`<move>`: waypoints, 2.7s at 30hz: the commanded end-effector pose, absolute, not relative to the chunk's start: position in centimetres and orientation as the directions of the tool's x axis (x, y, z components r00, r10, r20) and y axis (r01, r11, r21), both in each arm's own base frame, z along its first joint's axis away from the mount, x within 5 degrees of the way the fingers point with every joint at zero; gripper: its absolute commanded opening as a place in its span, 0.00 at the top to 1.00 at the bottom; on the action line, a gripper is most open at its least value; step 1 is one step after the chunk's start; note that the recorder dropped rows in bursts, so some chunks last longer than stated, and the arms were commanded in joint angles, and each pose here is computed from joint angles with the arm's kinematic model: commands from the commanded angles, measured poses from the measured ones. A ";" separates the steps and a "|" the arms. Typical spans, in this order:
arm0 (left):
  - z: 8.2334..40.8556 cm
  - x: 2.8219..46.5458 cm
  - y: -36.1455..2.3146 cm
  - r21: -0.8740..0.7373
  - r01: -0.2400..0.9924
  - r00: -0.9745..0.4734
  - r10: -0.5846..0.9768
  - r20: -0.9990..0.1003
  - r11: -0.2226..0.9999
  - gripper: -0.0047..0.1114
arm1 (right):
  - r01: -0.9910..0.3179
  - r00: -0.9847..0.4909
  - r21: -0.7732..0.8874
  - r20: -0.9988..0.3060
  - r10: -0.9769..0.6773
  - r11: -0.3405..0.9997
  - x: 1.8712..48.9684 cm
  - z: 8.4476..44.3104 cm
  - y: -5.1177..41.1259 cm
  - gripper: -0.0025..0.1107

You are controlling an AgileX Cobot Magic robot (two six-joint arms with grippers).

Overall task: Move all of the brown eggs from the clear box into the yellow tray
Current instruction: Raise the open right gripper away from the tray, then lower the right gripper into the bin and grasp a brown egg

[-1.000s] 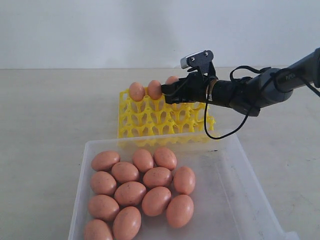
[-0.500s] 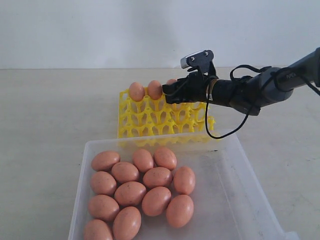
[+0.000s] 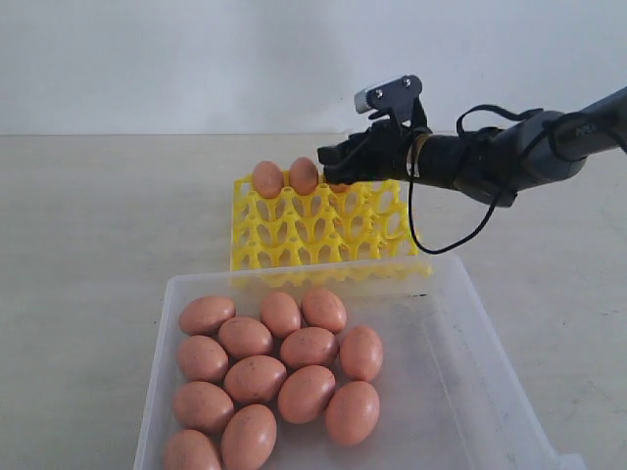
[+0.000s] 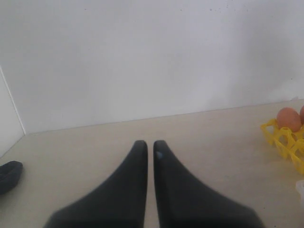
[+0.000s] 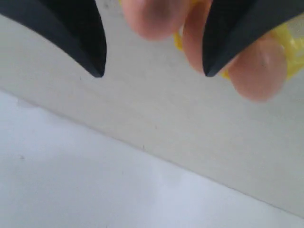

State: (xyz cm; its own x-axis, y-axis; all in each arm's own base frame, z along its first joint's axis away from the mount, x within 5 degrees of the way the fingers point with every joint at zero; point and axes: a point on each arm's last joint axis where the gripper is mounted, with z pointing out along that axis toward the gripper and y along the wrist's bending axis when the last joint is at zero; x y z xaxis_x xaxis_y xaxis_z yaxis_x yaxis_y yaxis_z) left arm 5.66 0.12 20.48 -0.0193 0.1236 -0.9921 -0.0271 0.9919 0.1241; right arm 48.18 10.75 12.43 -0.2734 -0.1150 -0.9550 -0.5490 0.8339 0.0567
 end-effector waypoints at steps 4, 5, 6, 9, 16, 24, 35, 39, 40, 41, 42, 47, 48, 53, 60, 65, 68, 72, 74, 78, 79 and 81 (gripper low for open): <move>20.4 5.6 0.1 0.124 -0.022 -0.014 0.124 -0.992 0.992 0.92 | -0.521 -0.186 0.026 -0.979 -0.083 0.853 47.4 20.6 10.3 0.50; 20.4 5.6 0.1 0.124 -0.022 -0.014 0.124 -0.992 0.992 0.92 | -0.500 -0.206 0.023 -0.974 -0.093 0.866 47.3 21.4 10.0 0.50; 20.4 5.6 0.1 0.124 -0.022 -0.014 0.124 -0.992 0.992 0.92 | -0.470 -0.234 0.027 -0.968 -0.095 0.882 47.0 22.3 9.7 0.50; 20.4 5.6 0.1 0.124 -0.022 -0.014 0.124 -0.992 0.992 0.92 | -0.334 -0.314 0.004 -0.944 -0.107 0.943 45.8 25.7 8.2 0.50; 20.4 5.6 0.1 0.124 -0.022 -0.014 0.124 -0.992 0.992 0.92 | -0.063 -0.292 -0.008 -0.956 -0.026 0.998 39.6 32.5 4.9 0.74; 20.4 5.6 0.1 0.124 -0.021 -0.016 0.124 -0.992 0.992 0.92 | 0.001 -0.239 -0.182 -0.955 -0.177 0.983 30.7 35.6 2.7 0.98; 20.4 5.6 0.1 0.124 -0.021 -0.016 0.124 -0.992 0.992 0.92 | 0.288 -0.570 -0.564 -0.750 -0.335 0.774 24.7 33.3 -2.4 0.98; 20.4 5.6 0.1 0.124 -0.021 -0.016 0.124 -0.992 0.992 0.92 | -0.098 -0.809 -0.398 -0.502 -0.306 0.912 22.8 30.6 0.0 0.98; 20.4 5.6 0.1 0.124 -0.021 -0.016 0.124 -0.992 0.992 0.92 | -0.202 -0.803 -0.324 -0.485 -0.346 0.924 22.6 30.4 1.0 0.98; 20.4 5.6 0.1 0.124 -0.021 -0.016 0.124 -0.992 0.992 0.92 | -0.437 -0.744 -0.131 -0.504 -0.439 0.890 22.1 30.4 3.6 0.98; 20.4 5.6 0.1 0.124 -0.021 -0.016 0.124 -0.992 0.992 0.92 | -0.518 -0.706 -0.059 -0.534 -0.466 0.853 21.9 30.6 4.6 0.98; 20.4 5.6 0.1 0.124 -0.021 -0.016 0.124 -0.992 0.992 0.92 | -0.532 -0.760 0.447 -0.626 -0.173 0.719 22.6 31.6 8.8 0.98; 20.4 5.6 0.1 0.124 -0.022 -0.013 0.124 -0.992 0.992 0.92 | -0.536 -0.789 0.484 -0.579 -0.207 0.692 22.9 31.2 9.1 0.98; 20.4 5.6 0.1 0.124 -0.022 -0.012 0.124 -0.992 0.992 0.92 | -0.554 -0.829 0.567 -0.443 -0.342 0.609 27.9 30.2 10.3 0.98; 20.4 5.6 0.1 0.124 -0.022 -0.014 0.124 -0.992 0.992 0.92 | -0.496 -0.868 0.352 -0.203 -0.452 0.794 31.5 26.5 10.5 0.98; 20.4 5.6 0.1 0.124 -0.022 -0.014 0.124 -0.992 0.992 0.92 | -0.527 -0.845 0.314 -0.099 -0.525 0.790 31.6 23.7 12.4 0.98; 20.4 5.6 0.1 0.124 -0.022 -0.014 0.124 -0.992 0.992 0.92 | -0.554 -0.823 0.316 -0.074 -0.562 0.770 31.6 22.2 14.0 0.97; 20.4 5.6 0.1 0.124 -0.022 -0.014 0.124 -0.992 0.992 0.92 | -0.577 -0.808 0.290 -0.063 -0.586 0.764 32.1 20.5 15.0 0.82; 20.4 5.6 0.1 0.124 -0.022 -0.012 0.124 -0.992 0.992 0.92 | -0.556 -0.824 0.287 -0.063 -0.564 0.780 32.5 19.6 15.1 0.68; 20.4 5.6 0.1 0.124 -0.022 -0.012 0.124 -0.992 0.992 0.92 | -0.513 -0.854 0.277 -0.071 -0.515 0.812 33.2 18.6 15.2 0.45; 20.4 5.6 0.1 0.124 -0.022 -0.012 0.124 -0.992 0.992 0.92 | -0.489 -0.869 0.280 -0.069 -0.490 0.826 33.2 18.6 15.3 0.42; 20.4 5.6 0.1 0.124 -0.022 -0.012 0.124 -0.992 0.992 0.92 | -0.444 -0.893 0.284 -0.056 -0.447 0.850 33.3 18.3 15.3 0.42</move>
State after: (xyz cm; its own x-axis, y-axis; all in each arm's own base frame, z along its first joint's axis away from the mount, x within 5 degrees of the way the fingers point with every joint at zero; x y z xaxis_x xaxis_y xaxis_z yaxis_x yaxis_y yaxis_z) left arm 5.66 0.12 20.48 -0.0193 0.1236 -0.9921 -0.0271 0.9919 0.1241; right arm 33.00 15.29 18.40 -0.8629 -0.5024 -0.0541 -0.4952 0.8193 0.2890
